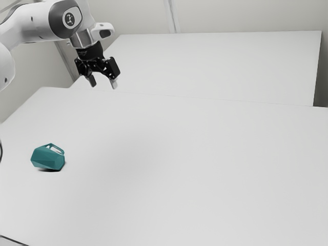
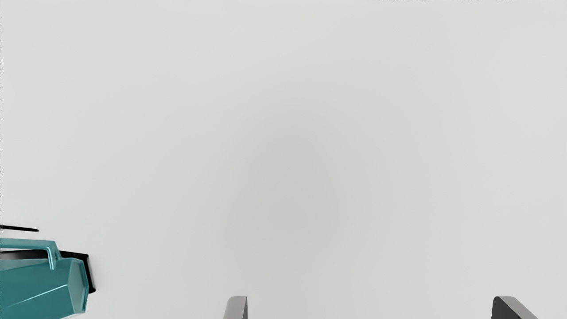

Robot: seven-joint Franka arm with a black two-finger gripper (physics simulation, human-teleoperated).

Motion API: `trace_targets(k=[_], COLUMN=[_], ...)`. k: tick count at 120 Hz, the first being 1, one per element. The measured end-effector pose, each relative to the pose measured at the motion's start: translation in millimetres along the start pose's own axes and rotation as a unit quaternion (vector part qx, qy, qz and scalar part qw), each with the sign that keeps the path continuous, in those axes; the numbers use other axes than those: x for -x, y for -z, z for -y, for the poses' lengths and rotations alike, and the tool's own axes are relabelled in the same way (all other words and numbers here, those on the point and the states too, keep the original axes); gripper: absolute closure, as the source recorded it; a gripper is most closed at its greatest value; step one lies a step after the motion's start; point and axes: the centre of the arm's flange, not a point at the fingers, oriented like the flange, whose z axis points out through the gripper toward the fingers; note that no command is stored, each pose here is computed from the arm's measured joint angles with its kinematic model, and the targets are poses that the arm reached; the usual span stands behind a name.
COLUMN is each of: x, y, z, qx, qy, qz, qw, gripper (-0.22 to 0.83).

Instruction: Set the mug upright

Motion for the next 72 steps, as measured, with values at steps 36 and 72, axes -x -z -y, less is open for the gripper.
trace_targets(k=[36,72], x=[-1.8,27.7], y=[-0.1,10.2], z=[-0.1,90.2], qx=[0.001,0.080], qy=[-0.010,0.054], qz=[-0.007,-0.008], qw=[1.000,0.995], gripper=[0.00,0.00])
